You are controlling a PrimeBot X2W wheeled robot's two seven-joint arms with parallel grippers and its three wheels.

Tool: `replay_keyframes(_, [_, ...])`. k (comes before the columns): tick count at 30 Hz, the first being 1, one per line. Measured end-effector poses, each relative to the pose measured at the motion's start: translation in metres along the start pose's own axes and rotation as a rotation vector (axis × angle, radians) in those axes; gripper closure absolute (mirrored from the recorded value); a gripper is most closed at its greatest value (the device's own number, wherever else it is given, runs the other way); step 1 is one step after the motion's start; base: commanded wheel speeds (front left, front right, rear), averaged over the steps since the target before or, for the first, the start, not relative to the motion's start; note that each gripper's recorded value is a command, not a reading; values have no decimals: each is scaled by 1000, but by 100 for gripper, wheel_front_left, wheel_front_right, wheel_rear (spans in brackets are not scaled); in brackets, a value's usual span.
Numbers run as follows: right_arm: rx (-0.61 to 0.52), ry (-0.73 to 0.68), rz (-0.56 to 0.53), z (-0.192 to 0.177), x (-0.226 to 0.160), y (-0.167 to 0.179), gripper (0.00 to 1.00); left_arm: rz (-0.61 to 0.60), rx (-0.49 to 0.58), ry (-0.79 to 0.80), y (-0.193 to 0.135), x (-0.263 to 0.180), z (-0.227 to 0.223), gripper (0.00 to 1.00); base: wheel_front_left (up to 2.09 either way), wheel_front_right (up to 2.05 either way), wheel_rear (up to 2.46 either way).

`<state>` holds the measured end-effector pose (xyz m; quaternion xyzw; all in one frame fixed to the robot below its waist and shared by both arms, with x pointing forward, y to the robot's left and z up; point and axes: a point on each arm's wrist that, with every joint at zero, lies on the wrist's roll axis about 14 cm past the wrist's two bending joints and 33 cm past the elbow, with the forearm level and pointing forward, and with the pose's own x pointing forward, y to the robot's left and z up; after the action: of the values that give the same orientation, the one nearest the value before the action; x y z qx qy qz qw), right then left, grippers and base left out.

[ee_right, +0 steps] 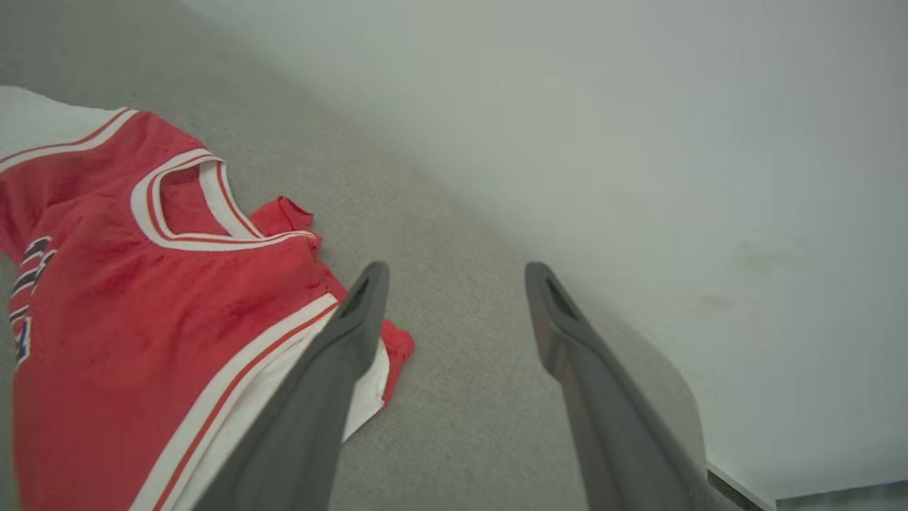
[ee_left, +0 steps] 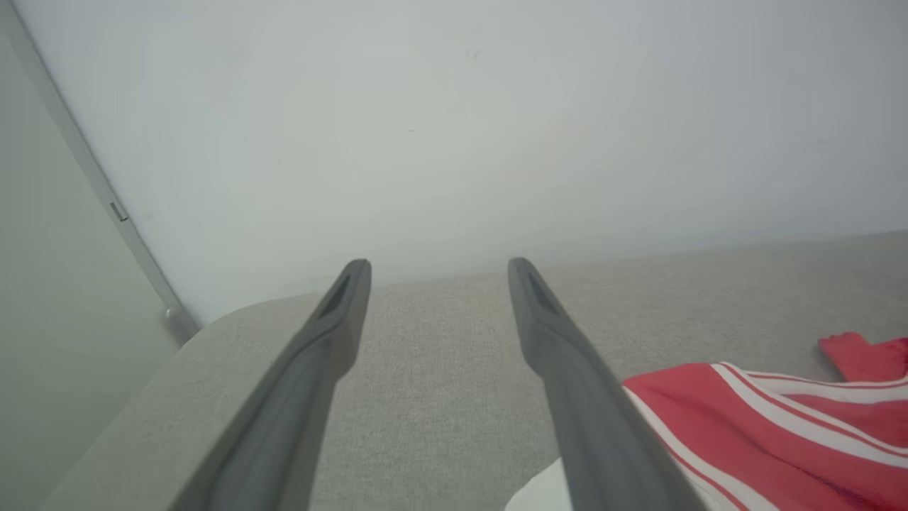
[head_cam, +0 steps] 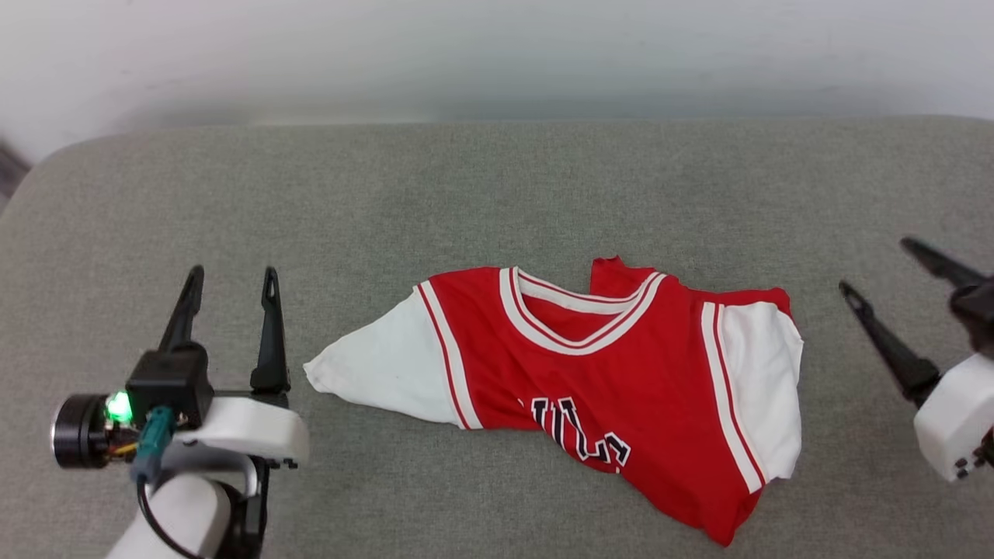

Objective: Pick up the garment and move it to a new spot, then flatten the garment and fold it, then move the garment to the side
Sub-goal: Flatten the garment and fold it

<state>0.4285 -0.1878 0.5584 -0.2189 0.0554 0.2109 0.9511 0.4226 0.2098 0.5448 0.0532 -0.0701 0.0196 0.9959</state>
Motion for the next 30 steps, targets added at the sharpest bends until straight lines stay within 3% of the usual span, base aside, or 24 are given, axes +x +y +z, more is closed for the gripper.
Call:
replay_keyframes(4, [-1,159,115,-17,-3,20,0,32,-23,-14,1,-10,0,0,0,0,0])
replay_keyframes(5, [3,272,177,-32,-7,30,0,45,-26,-16,2,-15,-2,0,0,0,0])
replay_keyframes(12, [32,611,346,-88,-20,63,0,82,-40,-13,5,-21,-9,0,0,0,0])
replay_keyframes(24, [99,833,487,-166,-12,111,0,88,-28,5,10,-14,-22,0,0,0,0])
replay_keyframes(25, [110,829,493,-168,-11,113,56,88,-26,5,11,-14,-22,0,0,0,0])
replay_keyframes(26, [123,822,497,-168,-10,115,81,88,-26,5,11,-14,-22,0,0,0,0])
replay_keyframes(27, [129,812,496,-167,-9,115,100,93,-24,1,13,-14,-22,0,0,0,0])
replay_keyframes(30, [135,775,490,-162,-10,114,100,94,-34,-5,12,-14,-19,0,0,0,0])
